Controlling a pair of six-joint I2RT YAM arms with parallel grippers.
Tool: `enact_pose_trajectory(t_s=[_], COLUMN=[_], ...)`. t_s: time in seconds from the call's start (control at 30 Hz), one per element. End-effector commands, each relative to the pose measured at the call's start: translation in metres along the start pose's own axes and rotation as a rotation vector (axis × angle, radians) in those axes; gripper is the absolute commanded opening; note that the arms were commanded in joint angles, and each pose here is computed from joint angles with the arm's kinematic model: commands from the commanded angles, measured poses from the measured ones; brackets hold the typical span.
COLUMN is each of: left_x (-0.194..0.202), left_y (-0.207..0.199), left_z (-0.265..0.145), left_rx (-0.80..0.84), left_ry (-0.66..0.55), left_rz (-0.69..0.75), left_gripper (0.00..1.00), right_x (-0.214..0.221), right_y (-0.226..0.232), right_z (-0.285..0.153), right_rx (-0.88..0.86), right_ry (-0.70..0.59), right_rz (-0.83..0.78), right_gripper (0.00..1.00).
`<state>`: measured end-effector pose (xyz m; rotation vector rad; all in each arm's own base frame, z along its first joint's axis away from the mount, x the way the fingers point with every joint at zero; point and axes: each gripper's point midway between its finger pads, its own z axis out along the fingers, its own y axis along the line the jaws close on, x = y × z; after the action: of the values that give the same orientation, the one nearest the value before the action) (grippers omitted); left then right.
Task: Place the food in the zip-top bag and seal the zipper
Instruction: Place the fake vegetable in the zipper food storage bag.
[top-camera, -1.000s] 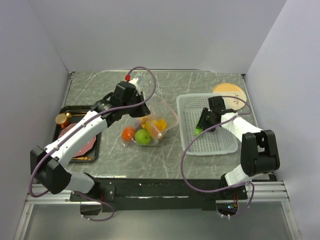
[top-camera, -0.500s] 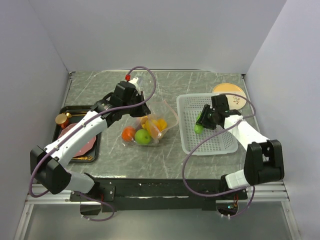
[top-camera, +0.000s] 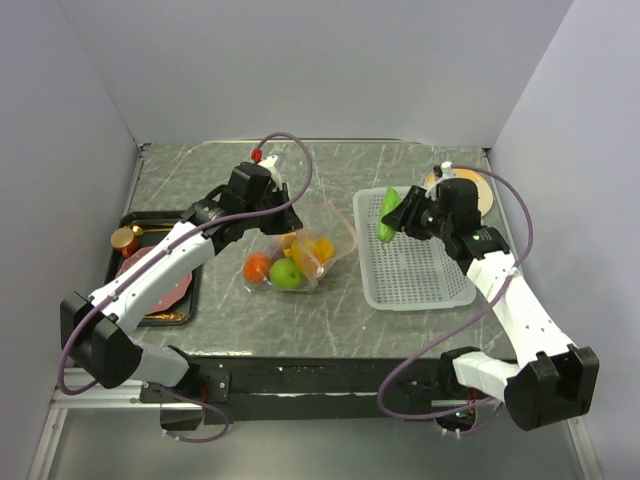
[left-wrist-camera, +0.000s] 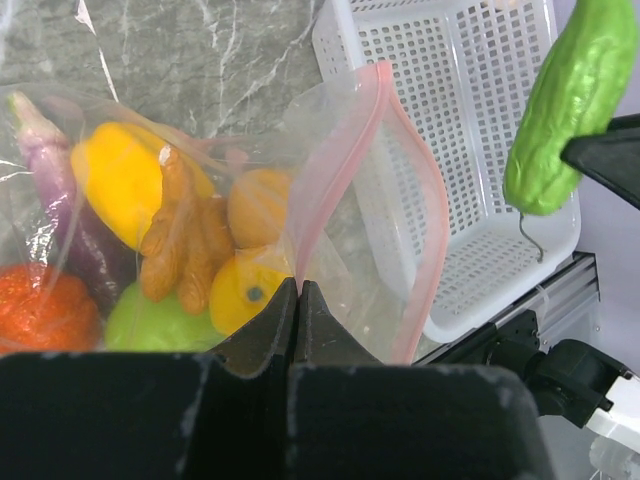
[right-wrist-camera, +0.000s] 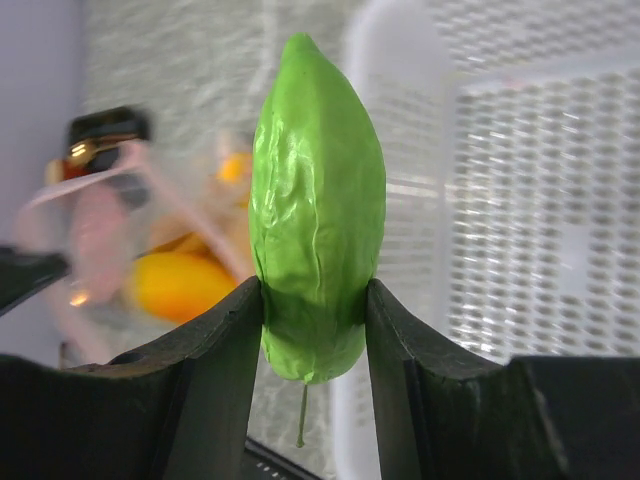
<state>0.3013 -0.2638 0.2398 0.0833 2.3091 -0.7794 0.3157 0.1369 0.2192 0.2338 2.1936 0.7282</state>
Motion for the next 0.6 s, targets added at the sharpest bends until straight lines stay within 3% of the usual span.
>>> enact_pose_trajectory(t_s=[0.0,0.27,0.57], left_x=[-0.013,-0.013,-0.018], left_y=[-0.017,-0.018,-0.019], left_z=[-0.007,-0.008,-0.010], left_rx=[0.063,0.067,0.062], left_ry=[-0.038,-0.038,-0.049], left_rz=[0.020,0.016,0.023], left_gripper=[0.01,0.01,0.01], right_x=[-0.017,0.012,0.048], right_y=[0.064,0.121,0.137], right_z=[-0.018,-0.013,0.011], right_rx=[-0.184,-0.327,-0.342], right_ry=[-0.043,0.029,0.156], right_rz=[-0.097,-0.186,-0.254], right_gripper=[0.17,0.18,0.18])
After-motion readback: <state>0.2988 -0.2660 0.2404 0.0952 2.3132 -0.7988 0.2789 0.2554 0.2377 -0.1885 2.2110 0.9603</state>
